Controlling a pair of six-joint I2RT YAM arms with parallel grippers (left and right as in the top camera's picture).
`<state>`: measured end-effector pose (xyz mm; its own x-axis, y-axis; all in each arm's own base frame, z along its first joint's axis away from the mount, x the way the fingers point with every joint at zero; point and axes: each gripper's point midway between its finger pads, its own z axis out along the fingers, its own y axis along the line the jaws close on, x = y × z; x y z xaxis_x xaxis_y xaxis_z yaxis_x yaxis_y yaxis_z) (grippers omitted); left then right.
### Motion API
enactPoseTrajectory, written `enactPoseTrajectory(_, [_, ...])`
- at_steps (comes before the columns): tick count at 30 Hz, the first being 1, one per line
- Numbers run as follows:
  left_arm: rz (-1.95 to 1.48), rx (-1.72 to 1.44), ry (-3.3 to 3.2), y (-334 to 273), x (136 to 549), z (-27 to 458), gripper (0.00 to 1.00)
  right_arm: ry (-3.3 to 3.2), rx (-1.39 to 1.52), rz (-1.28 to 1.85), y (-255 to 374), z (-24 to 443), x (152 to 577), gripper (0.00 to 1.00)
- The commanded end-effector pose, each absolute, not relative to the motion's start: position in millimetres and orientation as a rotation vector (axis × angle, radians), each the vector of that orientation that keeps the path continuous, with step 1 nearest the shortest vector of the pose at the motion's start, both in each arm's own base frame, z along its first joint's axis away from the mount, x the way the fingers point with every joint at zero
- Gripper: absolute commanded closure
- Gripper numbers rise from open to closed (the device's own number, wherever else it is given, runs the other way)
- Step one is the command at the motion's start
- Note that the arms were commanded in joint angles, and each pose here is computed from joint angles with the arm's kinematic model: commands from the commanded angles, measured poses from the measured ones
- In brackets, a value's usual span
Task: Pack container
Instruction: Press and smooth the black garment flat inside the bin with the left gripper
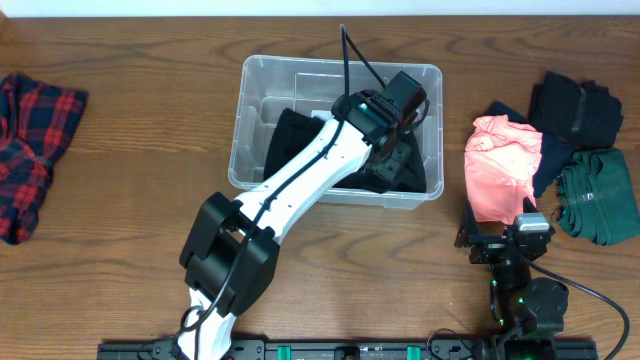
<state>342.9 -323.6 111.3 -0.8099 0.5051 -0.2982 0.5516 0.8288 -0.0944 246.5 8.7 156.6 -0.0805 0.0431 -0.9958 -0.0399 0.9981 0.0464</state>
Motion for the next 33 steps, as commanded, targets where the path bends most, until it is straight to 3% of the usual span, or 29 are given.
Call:
enactPoseTrajectory(1, [-0.209, 0.786, 2.735, -321.1, 353.5, 106.1, 0.66, 1.651, 0.005, 0.082, 10.5, 155.5, 246.4, 0.01])
enactPoseTrajectory(13, [-0.198, 0.77, 2.755, -313.8, 355.5, 103.9, 0.66, 1.651, 0.005, 0.082, 10.5, 155.5, 246.4, 0.01])
enactPoseTrajectory(21, [-0.259, 0.705, 2.648, -298.2, 355.7, 178.1, 0.38, 1.651, 0.005, 0.082, 10.5, 155.5, 246.4, 0.01])
enactPoseTrajectory(24, [-0.3, 0.652, 2.565, -285.9, 356.8, 219.1, 0.35, 1.651, 0.005, 0.082, 10.6, 155.5, 246.4, 0.01])
enactPoseTrajectory(29, [-0.332, 0.585, 2.484, -268.2, 359.4, 257.5, 0.36, 1.651, 0.005, 0.082, 10.4, 155.5, 246.4, 0.01])
enactPoseTrajectory(31, [-0.331, 0.586, 2.485, -268.3, 359.9, 256.4, 0.45, 1.651, 0.005, 0.082, 10.5, 155.5, 246.4, 0.01])
enactPoseTrajectory(33, [-0.331, 0.597, 2.509, -271.4, 360.1, 247.0, 0.61, 1.651, 0.005, 0.082, 10.4, 155.5, 246.4, 0.01])
